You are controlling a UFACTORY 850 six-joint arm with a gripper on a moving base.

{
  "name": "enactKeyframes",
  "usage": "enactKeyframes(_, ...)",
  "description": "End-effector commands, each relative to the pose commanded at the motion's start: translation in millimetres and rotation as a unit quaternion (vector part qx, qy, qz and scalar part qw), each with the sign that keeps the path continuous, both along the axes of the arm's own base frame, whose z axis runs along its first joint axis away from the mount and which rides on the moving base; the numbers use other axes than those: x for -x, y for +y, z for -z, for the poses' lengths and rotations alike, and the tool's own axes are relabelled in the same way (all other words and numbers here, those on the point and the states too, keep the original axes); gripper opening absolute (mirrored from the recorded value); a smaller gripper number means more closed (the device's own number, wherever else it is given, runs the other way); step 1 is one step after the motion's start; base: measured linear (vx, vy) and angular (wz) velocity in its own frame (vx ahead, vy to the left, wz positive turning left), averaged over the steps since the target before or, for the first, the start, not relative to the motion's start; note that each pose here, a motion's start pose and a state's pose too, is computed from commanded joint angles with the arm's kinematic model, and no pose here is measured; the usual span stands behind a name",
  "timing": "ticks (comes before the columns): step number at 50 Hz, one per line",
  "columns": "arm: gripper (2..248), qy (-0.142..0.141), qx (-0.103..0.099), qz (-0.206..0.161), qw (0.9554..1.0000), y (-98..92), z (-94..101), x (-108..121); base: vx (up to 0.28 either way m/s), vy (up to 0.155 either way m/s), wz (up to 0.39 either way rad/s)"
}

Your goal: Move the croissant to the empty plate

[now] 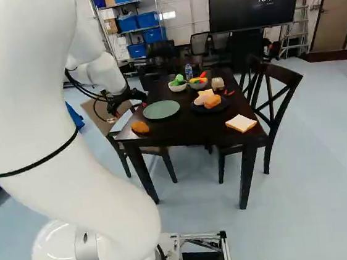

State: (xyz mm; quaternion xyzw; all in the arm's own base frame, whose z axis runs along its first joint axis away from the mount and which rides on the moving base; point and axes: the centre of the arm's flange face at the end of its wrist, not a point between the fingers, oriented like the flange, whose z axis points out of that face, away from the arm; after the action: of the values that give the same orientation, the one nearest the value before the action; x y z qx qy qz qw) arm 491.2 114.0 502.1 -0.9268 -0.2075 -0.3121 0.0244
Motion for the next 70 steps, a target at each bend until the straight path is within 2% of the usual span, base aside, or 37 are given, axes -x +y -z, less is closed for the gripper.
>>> enactKeyframes(25,247,0.049,-0.011,-0.011,0.9987,8.5,-23.8,-6,0.000,0.000,0.000)
enactKeyframes(38,247,0.081,-0.008,-0.023,0.9964,15.9,-20.7,-19,0.000,0.000,0.000)
enactKeyframes(49,247,0.098,0.014,-0.066,0.9929,19.0,-18.4,-32,0.000,0.000,0.000)
enactKeyframes(70,247,0.138,0.013,-0.072,0.9877,22.2,-14.6,-63,0.000,0.000,0.000)
